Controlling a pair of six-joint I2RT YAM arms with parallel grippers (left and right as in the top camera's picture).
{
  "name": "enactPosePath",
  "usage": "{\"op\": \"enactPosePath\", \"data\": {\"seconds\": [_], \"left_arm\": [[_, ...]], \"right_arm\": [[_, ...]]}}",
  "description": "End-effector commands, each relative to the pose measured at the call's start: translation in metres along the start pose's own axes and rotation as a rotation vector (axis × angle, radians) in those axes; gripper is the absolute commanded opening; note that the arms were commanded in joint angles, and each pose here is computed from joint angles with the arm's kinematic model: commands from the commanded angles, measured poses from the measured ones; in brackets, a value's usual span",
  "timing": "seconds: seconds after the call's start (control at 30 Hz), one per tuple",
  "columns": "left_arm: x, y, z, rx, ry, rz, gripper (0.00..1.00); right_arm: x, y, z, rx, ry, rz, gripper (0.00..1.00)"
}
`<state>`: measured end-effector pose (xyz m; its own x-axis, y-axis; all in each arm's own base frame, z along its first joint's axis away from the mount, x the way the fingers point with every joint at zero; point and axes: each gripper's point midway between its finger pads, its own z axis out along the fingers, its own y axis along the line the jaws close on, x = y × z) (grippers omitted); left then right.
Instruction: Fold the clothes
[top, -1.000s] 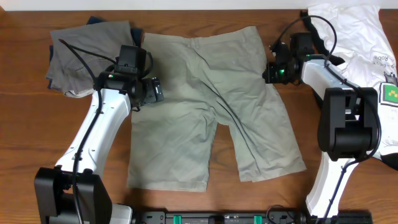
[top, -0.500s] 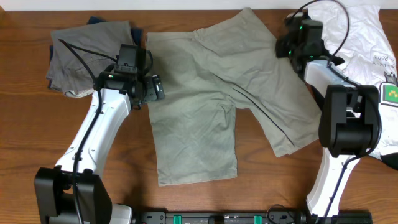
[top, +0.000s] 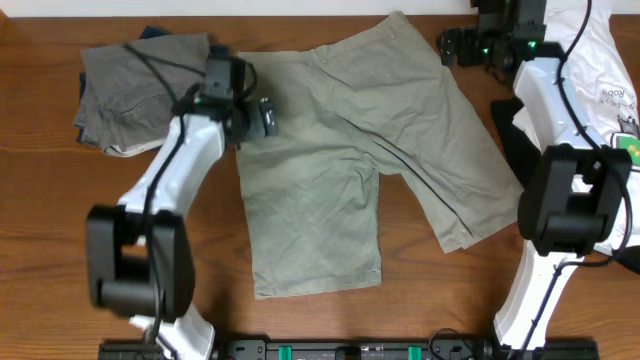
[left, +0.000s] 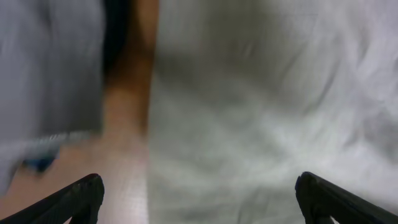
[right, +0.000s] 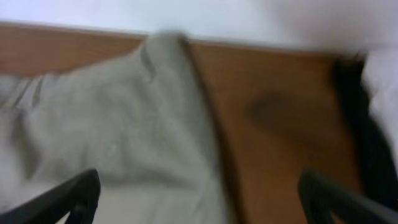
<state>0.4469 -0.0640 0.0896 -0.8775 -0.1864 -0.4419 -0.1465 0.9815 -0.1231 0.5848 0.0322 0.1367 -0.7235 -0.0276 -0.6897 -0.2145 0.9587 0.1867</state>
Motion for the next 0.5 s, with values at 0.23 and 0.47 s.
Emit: {"op": "enactPosePath", "data": {"seconds": [0.23, 0.47], "left_arm": [[-0.097, -0.014, 0.032, 0.016, -0.074, 0.049, 0.97], [-0.105, -0.013, 0.062, 0.051, -0.06, 0.095, 0.92]], "right_arm": [[-0.002, 0.076, -0.054, -0.118, 0.087, -0.039, 0.99], [0.008, 0.095, -0.053, -0.148, 0.127, -0.053, 0.98]]}}
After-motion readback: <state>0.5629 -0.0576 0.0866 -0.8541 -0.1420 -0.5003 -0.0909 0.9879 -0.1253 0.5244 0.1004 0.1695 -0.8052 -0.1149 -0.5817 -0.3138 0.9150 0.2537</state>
